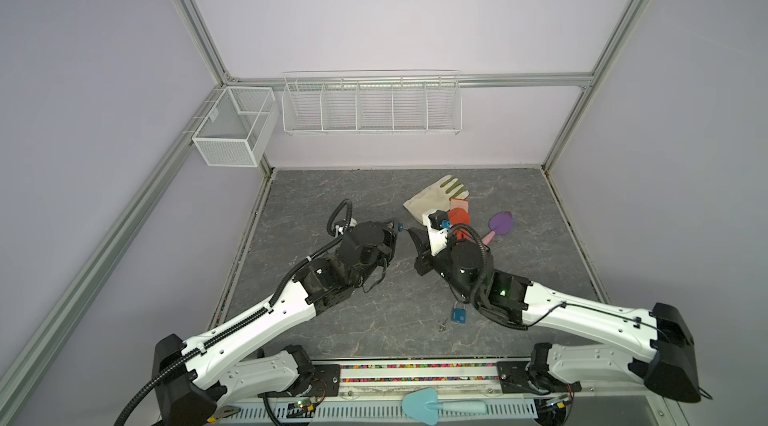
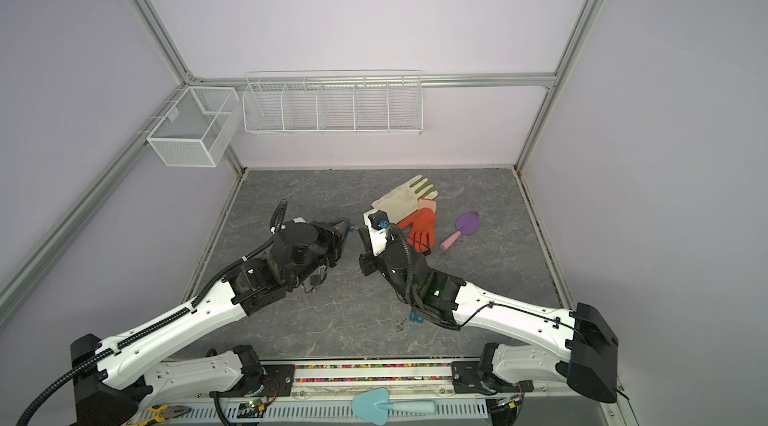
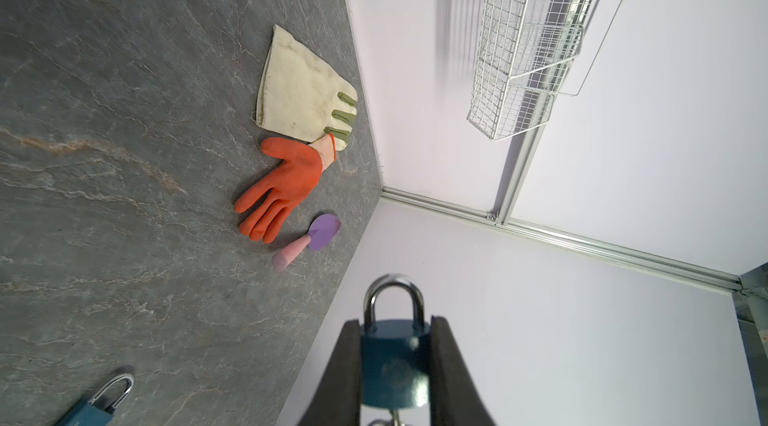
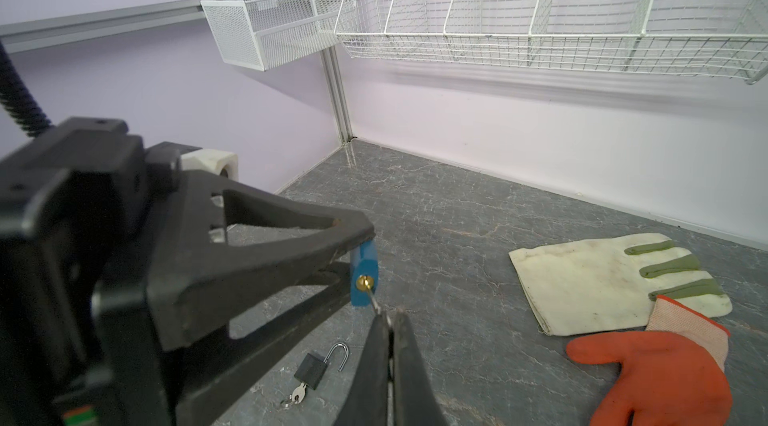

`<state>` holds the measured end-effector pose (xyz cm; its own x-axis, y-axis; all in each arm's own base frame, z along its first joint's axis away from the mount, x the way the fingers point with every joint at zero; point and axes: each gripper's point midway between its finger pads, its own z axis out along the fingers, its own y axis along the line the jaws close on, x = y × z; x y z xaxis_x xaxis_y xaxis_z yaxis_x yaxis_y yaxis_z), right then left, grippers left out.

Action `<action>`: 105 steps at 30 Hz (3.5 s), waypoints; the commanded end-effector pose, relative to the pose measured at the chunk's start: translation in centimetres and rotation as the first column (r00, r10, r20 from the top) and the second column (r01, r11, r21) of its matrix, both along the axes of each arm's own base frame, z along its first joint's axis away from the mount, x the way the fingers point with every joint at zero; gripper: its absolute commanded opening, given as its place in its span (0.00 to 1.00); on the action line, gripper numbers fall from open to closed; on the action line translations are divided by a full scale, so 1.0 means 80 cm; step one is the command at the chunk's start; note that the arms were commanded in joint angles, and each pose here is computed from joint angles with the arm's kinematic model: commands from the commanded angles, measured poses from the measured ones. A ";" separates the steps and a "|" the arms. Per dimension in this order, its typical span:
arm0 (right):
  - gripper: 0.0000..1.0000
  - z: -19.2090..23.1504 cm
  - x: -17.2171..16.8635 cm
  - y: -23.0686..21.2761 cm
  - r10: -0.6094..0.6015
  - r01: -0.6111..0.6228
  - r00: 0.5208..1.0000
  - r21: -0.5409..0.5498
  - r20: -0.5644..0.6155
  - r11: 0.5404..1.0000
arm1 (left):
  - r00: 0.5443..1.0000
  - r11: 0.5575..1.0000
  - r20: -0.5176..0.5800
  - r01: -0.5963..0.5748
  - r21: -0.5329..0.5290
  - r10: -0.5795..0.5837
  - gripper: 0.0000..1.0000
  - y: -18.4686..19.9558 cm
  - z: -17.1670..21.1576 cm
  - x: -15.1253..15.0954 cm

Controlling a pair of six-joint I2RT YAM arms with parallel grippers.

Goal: Unlock with the key

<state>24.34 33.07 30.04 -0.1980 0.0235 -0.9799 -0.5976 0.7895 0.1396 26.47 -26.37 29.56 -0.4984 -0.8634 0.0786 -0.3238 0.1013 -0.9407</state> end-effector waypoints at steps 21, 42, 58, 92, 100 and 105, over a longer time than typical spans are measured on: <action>0.07 0.013 -0.002 0.001 -0.015 0.014 0.999 0.009 0.048 1.000 | 0.999 0.999 0.010 -0.031 -0.027 0.031 0.00 0.005 0.009 0.004; 0.06 0.021 0.004 0.001 -0.037 0.036 0.997 0.011 0.069 0.999 | 0.999 0.999 0.019 -0.033 -0.033 0.034 0.00 0.008 0.015 0.002; 0.06 0.015 0.001 0.022 0.007 -0.008 0.999 0.015 0.054 1.000 | 0.999 0.997 0.025 -0.026 -0.073 0.028 0.00 0.002 0.017 0.004; 0.06 -0.019 -0.022 0.046 0.203 -0.199 0.978 -0.081 0.041 0.977 | 0.986 0.988 0.100 0.141 -0.055 -0.135 0.00 -0.015 0.061 -0.017; 0.06 -0.023 -0.029 0.055 0.232 -0.231 0.973 -0.048 0.009 0.972 | 0.983 0.985 0.115 0.154 -0.074 -0.145 0.00 -0.021 0.065 -0.016; 0.07 -0.023 -0.026 0.055 0.220 -0.220 0.975 -0.041 0.008 0.975 | 0.982 0.984 0.116 0.158 -0.083 -0.148 0.00 -0.023 0.066 -0.016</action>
<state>24.05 35.47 30.29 -0.1456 -0.0092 -0.9893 -0.6777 0.7294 0.0929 26.75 -25.29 30.44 -0.5086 -0.8607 0.0228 -0.2838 0.1425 -0.9482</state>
